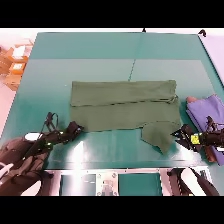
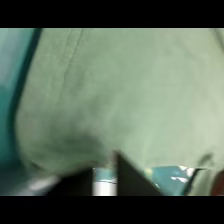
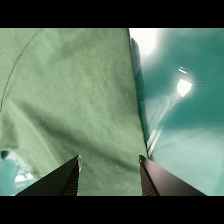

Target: Fold the shirts.

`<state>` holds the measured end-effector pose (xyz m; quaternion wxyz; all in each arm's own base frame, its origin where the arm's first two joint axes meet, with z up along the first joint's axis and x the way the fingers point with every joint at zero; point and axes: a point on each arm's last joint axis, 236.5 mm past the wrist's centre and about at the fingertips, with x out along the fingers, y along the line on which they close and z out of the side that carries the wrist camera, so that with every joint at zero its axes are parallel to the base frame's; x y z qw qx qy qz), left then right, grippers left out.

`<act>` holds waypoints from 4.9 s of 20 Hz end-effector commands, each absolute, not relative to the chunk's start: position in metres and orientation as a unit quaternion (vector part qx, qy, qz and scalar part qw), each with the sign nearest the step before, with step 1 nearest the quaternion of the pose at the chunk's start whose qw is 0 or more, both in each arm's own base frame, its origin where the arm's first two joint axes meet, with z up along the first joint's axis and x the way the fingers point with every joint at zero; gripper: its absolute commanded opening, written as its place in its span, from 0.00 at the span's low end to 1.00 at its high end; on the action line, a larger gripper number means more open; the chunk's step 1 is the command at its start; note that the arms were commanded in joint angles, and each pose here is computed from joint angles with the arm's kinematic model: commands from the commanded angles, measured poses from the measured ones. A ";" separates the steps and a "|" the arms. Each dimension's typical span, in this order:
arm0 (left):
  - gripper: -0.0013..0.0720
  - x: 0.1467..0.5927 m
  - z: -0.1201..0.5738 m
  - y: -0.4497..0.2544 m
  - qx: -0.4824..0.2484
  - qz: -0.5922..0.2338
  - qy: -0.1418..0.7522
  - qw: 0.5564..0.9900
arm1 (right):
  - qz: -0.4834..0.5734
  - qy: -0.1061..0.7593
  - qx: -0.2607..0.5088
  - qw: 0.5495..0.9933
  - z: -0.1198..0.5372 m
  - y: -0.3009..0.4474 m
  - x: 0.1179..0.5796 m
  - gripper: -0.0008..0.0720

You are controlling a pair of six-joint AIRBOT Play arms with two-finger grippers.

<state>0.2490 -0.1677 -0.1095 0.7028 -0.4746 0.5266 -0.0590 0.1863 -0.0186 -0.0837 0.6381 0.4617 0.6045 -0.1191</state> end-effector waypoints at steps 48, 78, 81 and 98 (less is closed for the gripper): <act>0.05 0.343 0.037 -0.103 -0.294 -0.171 0.548 0.764 | -0.017 0.575 0.418 0.703 0.009 0.000 0.301 0.04; 0.08 0.497 0.056 -0.110 -0.272 -0.253 0.563 0.738 | 0.172 0.634 0.377 0.653 -0.090 -0.056 0.398 0.98; 0.08 0.494 0.056 -0.121 -0.266 -0.261 0.566 0.736 | 0.197 0.628 0.398 0.639 -0.093 -0.040 0.403 0.98; 0.07 0.449 0.056 -0.350 -0.117 -0.417 0.492 0.755 | 0.236 0.634 0.350 0.648 -0.082 -0.005 0.423 0.04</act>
